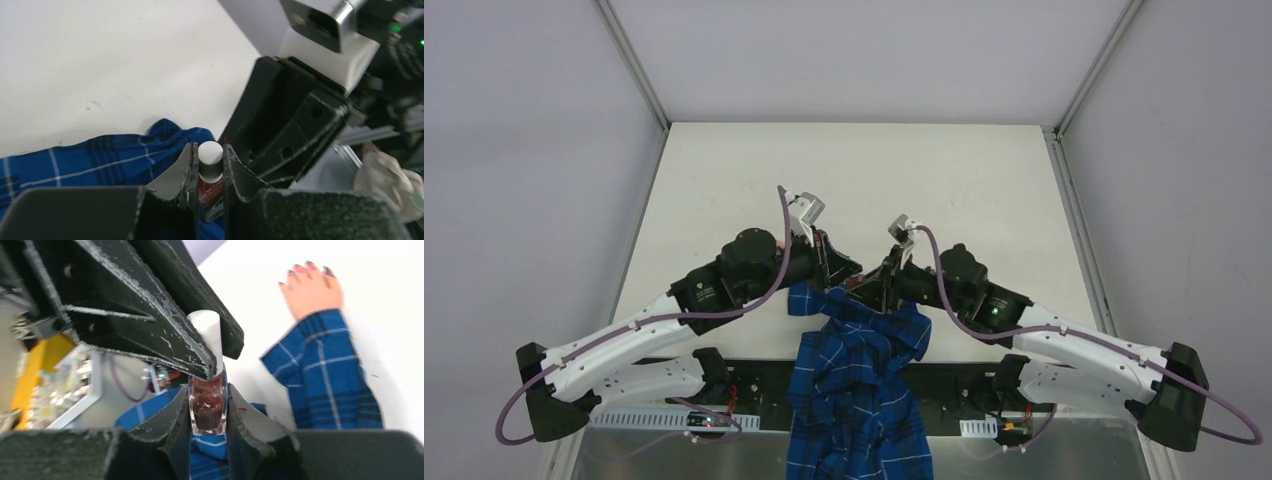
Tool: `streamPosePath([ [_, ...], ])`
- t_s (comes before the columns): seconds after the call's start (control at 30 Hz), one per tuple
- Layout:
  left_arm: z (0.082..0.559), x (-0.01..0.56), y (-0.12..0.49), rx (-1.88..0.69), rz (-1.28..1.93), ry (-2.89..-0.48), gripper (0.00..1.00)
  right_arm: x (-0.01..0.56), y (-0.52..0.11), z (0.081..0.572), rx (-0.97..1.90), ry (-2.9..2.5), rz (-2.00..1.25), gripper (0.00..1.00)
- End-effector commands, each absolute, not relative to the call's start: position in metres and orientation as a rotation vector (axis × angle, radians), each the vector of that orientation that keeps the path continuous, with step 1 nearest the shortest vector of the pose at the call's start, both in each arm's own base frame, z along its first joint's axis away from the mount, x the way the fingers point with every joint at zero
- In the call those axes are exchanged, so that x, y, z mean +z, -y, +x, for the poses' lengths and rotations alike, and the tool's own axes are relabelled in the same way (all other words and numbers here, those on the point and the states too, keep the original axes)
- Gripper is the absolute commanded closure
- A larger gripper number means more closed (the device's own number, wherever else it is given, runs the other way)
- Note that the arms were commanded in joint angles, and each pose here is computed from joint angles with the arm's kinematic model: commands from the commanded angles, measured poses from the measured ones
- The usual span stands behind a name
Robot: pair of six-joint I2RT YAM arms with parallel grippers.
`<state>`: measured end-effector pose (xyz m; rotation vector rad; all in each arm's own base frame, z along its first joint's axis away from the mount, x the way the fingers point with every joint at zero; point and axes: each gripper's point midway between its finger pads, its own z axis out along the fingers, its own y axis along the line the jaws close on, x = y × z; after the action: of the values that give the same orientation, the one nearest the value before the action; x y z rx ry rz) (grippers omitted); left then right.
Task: Paint the nails
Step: Screw the nail polish bottle.
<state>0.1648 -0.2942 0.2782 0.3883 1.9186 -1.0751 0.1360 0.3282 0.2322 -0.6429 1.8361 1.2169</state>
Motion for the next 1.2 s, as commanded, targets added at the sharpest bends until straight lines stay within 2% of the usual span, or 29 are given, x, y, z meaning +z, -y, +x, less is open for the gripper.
streamPosePath([
  [0.0,0.117,0.294,0.297,-1.292,0.604,-1.841,1.00,0.308,-0.325,0.117,1.496,-1.546,-0.644,1.00],
  [0.43,0.043,0.354,0.295,-1.652,0.958,-1.486,1.00,0.342,-0.320,0.075,1.760,-1.359,-0.801,1.00],
  [0.73,0.045,0.356,0.298,-1.641,0.978,-1.445,1.00,0.339,-0.319,0.076,1.748,-1.363,-0.794,1.00],
  [0.77,0.050,0.356,0.299,-1.619,0.952,-1.449,0.97,0.336,-0.319,0.078,1.737,-1.380,-0.789,1.00],
  [0.8,0.056,0.356,0.299,-1.592,0.924,-1.454,0.86,0.333,-0.320,0.080,1.725,-1.393,-0.783,1.00],
  [0.87,0.062,0.357,0.297,-1.553,0.894,-1.446,0.56,0.328,-0.320,0.084,1.704,-1.418,-0.769,1.00],
  [0.93,0.069,0.357,0.296,-1.512,0.869,-1.448,0.37,0.322,-0.319,0.086,1.682,-1.444,-0.757,1.00],
  [1.07,0.084,0.350,0.291,-1.404,0.833,-1.483,0.13,0.310,-0.313,0.093,1.610,-1.506,-0.728,1.00],
  [1.17,0.096,0.346,0.286,-1.323,0.788,-1.513,0.06,0.301,-0.308,0.099,1.545,-1.553,-0.703,1.00],
])
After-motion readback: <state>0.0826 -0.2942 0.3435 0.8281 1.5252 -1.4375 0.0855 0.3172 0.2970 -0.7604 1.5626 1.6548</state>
